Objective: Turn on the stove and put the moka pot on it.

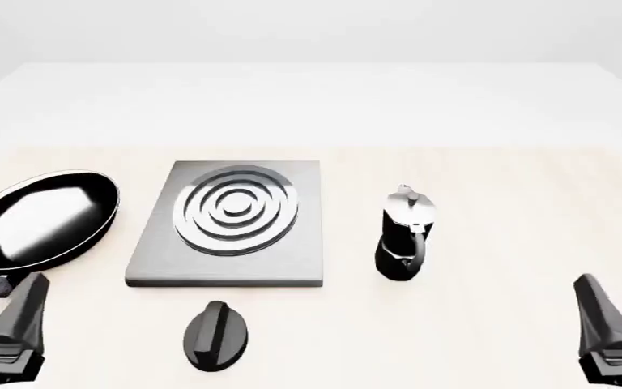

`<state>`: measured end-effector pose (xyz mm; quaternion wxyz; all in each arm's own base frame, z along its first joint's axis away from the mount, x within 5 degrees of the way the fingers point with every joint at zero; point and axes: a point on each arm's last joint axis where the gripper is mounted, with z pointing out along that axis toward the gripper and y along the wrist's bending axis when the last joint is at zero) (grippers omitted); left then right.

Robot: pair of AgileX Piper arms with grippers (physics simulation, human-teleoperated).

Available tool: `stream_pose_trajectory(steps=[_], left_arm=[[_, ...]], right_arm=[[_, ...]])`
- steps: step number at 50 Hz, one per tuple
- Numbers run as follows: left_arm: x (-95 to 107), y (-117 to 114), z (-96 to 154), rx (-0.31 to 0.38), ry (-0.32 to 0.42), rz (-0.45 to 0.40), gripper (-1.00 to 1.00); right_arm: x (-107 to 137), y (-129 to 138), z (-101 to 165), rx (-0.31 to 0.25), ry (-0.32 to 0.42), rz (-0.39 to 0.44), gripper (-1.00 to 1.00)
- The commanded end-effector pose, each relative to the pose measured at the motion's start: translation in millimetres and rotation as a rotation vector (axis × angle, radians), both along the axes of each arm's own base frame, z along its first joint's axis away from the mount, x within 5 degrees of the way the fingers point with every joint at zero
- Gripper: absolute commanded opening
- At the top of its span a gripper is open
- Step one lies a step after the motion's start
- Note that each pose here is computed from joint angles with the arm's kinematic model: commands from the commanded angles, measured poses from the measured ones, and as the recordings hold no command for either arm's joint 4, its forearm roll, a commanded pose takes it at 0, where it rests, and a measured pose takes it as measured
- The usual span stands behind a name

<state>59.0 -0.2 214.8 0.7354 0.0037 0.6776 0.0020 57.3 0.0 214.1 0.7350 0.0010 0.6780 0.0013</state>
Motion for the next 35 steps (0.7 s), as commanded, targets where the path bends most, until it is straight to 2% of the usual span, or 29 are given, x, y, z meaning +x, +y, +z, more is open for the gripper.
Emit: stream_pose_trajectory(steps=[1, 6, 8, 15, 21, 25, 27, 35], left_arm=[[26.4, -2.8, -9.5, -0.060, 0.172, -0.032, 1.00], [24.7, -3.5, -6.0, -0.067, 0.202, -0.039, 1.00], [26.1, -3.3, -5.8, -0.095, 0.223, -0.035, 1.00], [23.4, -6.7, -4.3, -0.084, 0.284, -0.074, 1.00], [22.8, -10.2, -6.7, -0.051, 0.343, -0.116, 1.00], [20.9, -13.6, -10.0, -0.016, 0.396, -0.160, 1.00], [20.8, -14.9, -14.0, -0.023, 0.439, -0.172, 1.00], [12.3, -14.5, -15.5, 0.006, 0.487, -0.189, 1.00]], right_arm=[[-0.1, 0.3, -1.5, -0.019, 0.011, 0.003, 1.00], [0.4, 0.5, -0.9, -0.023, 0.009, 0.007, 1.00], [1.2, 0.8, 0.2, -0.022, 0.009, 0.013, 1.00], [3.3, 1.8, 1.5, -0.033, 0.008, 0.028, 1.00], [4.8, 2.3, 1.0, -0.039, 0.011, 0.035, 1.00], [5.5, 2.5, 0.0, -0.038, 0.015, 0.037, 1.00], [6.0, 2.8, -0.8, -0.034, 0.021, 0.042, 1.00], [8.2, 3.8, -0.8, -0.025, 0.028, 0.057, 1.00]])
